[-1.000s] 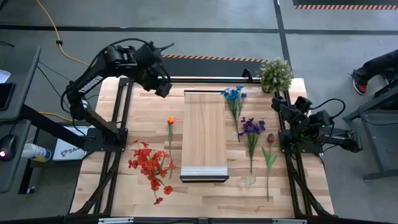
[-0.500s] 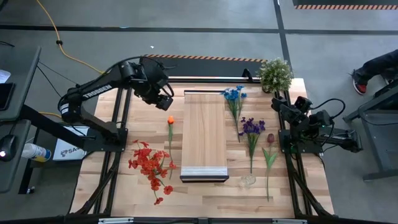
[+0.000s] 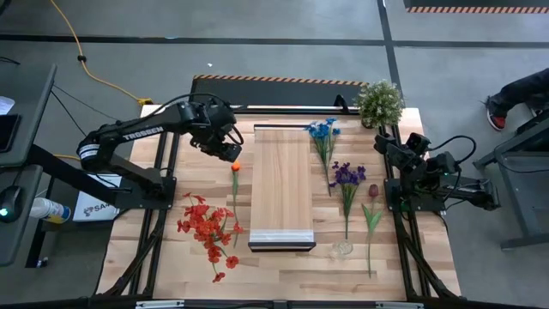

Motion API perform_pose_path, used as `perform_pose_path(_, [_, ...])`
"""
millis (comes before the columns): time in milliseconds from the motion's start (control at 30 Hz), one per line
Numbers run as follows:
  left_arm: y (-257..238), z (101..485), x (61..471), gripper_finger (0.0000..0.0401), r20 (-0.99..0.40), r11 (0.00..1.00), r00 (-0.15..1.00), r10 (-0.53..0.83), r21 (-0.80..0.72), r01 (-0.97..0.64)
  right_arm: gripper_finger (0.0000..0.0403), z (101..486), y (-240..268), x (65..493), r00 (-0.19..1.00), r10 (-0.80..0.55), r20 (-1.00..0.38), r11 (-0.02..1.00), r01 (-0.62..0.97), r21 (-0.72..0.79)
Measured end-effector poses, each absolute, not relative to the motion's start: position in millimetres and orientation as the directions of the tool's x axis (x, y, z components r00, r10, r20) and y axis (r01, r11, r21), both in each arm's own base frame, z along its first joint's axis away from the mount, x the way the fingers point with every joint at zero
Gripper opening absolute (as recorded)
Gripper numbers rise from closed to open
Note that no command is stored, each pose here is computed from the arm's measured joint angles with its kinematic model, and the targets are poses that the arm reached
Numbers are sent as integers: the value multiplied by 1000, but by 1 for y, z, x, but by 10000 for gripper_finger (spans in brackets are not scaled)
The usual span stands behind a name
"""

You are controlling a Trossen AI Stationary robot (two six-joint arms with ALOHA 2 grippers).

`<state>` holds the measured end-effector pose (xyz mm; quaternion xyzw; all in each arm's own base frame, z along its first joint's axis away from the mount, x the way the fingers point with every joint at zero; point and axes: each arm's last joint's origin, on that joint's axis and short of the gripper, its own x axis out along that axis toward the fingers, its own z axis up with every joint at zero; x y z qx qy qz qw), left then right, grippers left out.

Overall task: Pick and place flowers into a vace then onto a shelf
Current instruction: Put the light orange flower into the left transparent vase

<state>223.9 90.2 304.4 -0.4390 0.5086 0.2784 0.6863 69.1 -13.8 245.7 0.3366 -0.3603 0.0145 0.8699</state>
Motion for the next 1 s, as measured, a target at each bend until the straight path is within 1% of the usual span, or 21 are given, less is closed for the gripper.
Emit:
perform_pose_path(200, [87, 277, 220, 234, -955, 413, 270, -123, -297, -861, 267, 246, -14, 69, 740, -216, 637, 773, -269, 575])
perform_pose_path(400, [82, 259, 226, 234, -945, 402, 303, -126, -328, -855, 269, 246, -14, 69, 740, -216, 637, 773, -269, 575])
perform_pose_path(633, [68, 241, 225, 234, -953, 388, 257, -157, -299, -872, 267, 246, -14, 69, 739, -220, 637, 774, -265, 575])
perform_pose_path(867, [61, 230, 232, 235, -936, 374, 318, -149, -351, -858, 267, 246, -14, 69, 737, -227, 636, 776, -258, 576])
perform_pose_path(1000, [60, 229, 234, 234, -932, 344, 334, -142, -362, -866, 268, 246, -14, 69, 737, -227, 636, 776, -258, 576])
